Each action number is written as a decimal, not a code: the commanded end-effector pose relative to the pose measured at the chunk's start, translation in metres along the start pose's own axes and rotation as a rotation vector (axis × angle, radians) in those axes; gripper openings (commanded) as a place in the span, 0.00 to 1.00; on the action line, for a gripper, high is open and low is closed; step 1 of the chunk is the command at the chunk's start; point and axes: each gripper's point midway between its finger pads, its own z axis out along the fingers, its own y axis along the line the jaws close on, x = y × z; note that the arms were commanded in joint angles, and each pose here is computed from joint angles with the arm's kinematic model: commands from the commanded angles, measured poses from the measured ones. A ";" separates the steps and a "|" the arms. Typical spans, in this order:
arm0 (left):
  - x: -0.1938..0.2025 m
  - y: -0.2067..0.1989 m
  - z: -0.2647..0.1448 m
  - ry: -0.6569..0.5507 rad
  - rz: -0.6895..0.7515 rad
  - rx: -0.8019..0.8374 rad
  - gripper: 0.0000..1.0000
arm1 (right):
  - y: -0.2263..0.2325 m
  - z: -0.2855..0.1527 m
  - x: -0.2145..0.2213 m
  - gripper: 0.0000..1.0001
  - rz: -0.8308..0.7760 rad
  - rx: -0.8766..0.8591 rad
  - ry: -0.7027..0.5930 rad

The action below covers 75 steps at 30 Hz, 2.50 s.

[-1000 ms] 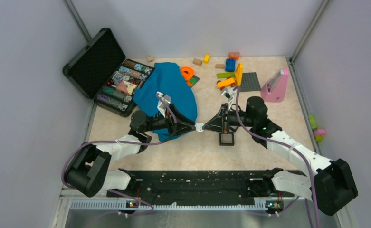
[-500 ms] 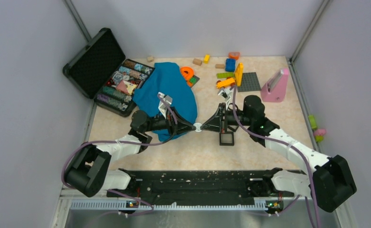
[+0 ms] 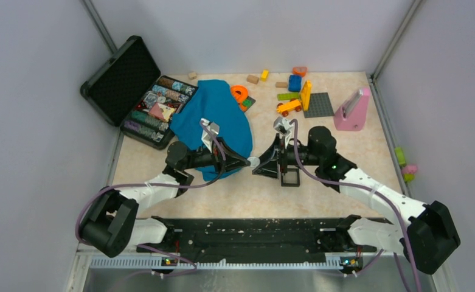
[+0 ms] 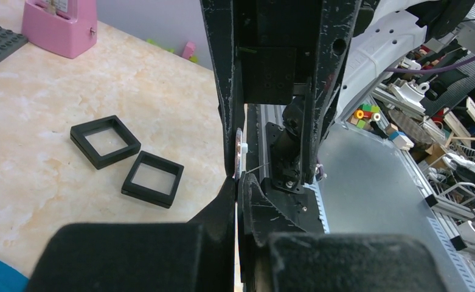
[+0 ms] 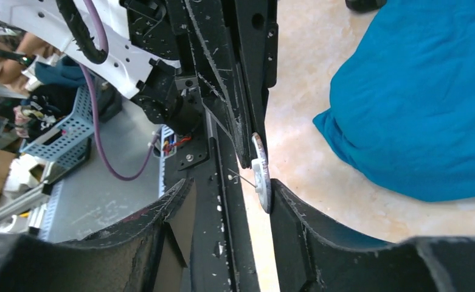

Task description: Remove the brooch from the garment

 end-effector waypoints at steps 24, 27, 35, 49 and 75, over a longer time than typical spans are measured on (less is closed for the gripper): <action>-0.016 -0.023 -0.004 -0.064 0.109 0.058 0.00 | 0.010 0.007 -0.025 0.40 -0.319 0.072 -0.209; -0.016 -0.022 -0.004 -0.064 0.110 0.052 0.00 | 0.008 0.006 -0.027 0.34 -0.307 0.085 -0.231; -0.016 -0.023 -0.005 -0.066 0.117 0.053 0.00 | 0.007 0.005 -0.028 0.24 -0.298 0.098 -0.245; -0.015 -0.027 -0.005 -0.066 0.140 0.071 0.00 | 0.002 0.005 -0.035 0.14 -0.234 0.137 -0.261; -0.011 -0.025 -0.002 -0.044 0.156 0.043 0.00 | 0.009 0.007 -0.025 0.26 -0.214 0.094 -0.197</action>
